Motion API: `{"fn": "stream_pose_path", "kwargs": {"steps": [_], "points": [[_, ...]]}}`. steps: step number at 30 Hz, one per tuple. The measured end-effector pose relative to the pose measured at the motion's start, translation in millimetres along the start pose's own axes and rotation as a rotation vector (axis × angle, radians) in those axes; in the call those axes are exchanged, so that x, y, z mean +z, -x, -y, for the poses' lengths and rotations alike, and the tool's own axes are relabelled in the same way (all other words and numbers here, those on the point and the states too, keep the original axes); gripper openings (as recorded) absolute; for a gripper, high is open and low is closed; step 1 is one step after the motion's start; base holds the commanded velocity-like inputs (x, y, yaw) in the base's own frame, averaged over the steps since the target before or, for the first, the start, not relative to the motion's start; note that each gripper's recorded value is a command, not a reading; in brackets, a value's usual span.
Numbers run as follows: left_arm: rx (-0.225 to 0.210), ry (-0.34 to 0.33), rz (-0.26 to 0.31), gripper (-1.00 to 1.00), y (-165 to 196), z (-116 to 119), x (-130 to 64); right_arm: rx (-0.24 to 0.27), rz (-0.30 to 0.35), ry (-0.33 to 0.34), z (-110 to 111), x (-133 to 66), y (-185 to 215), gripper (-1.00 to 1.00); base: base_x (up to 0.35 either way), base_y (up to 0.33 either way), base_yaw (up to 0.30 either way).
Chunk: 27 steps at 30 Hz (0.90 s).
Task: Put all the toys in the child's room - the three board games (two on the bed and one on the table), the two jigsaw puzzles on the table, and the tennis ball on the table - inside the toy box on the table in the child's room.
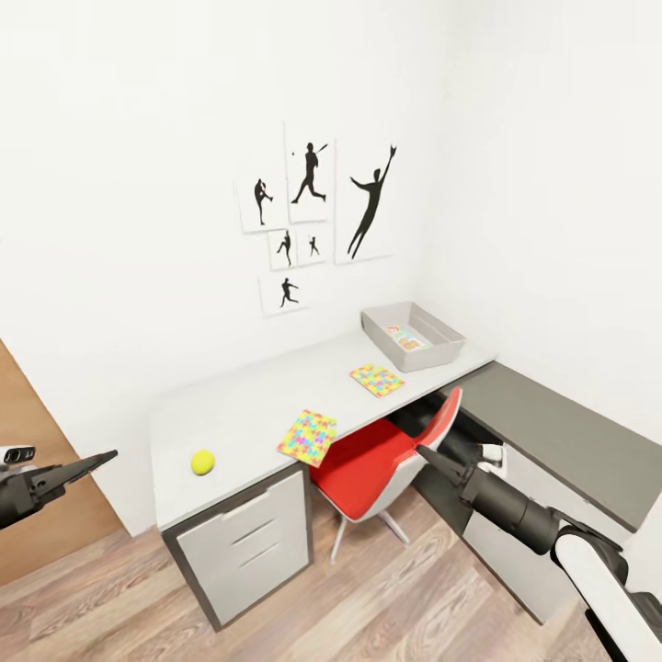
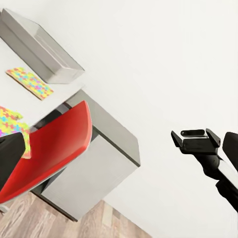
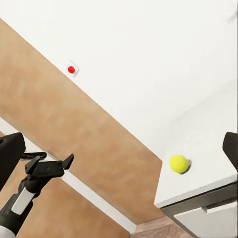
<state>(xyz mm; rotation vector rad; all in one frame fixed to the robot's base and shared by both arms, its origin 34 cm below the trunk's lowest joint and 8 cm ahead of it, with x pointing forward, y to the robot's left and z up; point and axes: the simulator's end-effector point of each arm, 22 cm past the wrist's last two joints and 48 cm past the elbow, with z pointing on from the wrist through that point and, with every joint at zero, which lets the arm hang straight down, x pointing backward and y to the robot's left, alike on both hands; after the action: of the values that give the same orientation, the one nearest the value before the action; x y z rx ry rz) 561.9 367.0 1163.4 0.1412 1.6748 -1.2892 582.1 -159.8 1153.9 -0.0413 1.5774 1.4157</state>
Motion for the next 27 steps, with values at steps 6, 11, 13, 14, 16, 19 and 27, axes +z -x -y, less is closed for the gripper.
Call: {"fn": "stream_pose_path", "kwargs": {"steps": [6,11,13,14,16,19,27], "points": [[0.005,-0.003,0.003,1.00,1.6,2.5,-0.5,-0.004,0.003,0.002,-2.0,-0.4,1.8,1.00,0.000,-0.291,-0.084],[0.006,-0.003,0.003,1.00,1.9,2.9,-0.6,-0.005,0.004,0.002,-2.1,-0.6,2.3,1.00,0.000,-0.157,-0.011],[0.006,-0.003,0.003,1.00,2.0,2.9,-0.6,-0.006,0.004,0.002,-2.0,-0.7,2.4,1.00,0.000,-0.104,-0.002],[0.006,-0.003,0.003,1.00,2.0,2.9,-0.6,-0.006,0.004,0.002,-2.0,-0.7,2.5,1.00,0.000,-0.101,-0.001],[0.006,-0.003,0.003,1.00,2.0,2.9,-0.6,-0.006,0.005,0.001,-2.0,-0.8,2.7,1.00,0.000,-0.097,-0.001],[0.006,-0.003,0.003,1.00,1.9,2.9,-0.6,-0.006,0.006,0.001,-1.8,-1.1,3.3,1.00,0.000,-0.095,0.000],[0.005,-0.003,0.003,1.00,1.8,3.0,-0.7,-0.007,0.008,-0.001,-1.4,-1.6,4.1,1.00,0.026,-0.136,0.000]]}}
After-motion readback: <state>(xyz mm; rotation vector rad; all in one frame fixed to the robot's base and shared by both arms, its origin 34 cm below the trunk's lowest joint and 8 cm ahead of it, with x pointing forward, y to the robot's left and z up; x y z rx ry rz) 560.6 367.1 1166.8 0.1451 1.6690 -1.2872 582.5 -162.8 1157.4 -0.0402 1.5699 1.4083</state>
